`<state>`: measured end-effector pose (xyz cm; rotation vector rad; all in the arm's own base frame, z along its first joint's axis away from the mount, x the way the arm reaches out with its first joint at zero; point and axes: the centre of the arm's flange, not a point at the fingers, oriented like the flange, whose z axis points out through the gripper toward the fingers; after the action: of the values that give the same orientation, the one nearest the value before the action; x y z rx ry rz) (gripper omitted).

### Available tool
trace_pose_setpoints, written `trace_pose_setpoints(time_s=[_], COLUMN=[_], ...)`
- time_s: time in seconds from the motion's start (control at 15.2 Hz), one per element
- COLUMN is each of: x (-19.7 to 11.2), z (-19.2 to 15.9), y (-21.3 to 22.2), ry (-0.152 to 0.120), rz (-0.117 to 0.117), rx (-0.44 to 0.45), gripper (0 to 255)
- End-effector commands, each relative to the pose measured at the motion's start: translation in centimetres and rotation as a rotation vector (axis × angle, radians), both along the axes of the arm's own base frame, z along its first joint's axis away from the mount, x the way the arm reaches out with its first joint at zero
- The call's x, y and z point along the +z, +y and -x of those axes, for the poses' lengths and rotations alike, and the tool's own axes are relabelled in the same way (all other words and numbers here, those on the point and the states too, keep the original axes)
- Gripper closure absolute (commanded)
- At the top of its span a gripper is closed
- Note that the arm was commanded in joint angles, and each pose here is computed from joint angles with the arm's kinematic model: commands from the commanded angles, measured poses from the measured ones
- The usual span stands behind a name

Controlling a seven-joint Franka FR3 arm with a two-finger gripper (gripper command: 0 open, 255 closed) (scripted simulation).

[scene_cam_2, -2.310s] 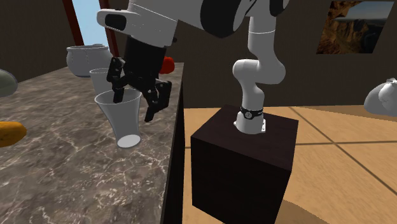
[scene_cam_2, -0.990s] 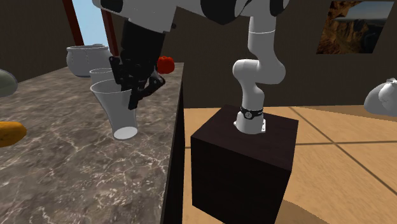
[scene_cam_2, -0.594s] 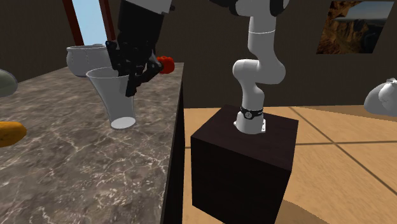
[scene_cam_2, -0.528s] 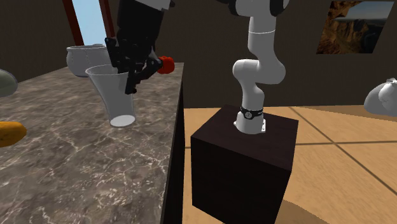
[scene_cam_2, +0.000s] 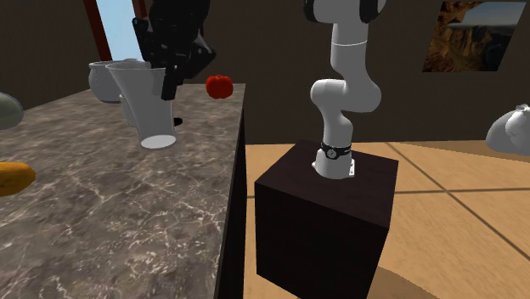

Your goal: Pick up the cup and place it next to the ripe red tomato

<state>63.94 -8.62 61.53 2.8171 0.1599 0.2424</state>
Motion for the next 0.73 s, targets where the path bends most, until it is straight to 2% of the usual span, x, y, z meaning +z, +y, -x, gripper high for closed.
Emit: trace_pose_setpoints(time_s=[0.0,0.66], x=[1.1,6.4], z=[0.1,0.1], y=[0.0,0.0], ry=[0.0,0.0], rz=[0.0,0.0], rx=[0.0,0.0], gripper=[255,255])
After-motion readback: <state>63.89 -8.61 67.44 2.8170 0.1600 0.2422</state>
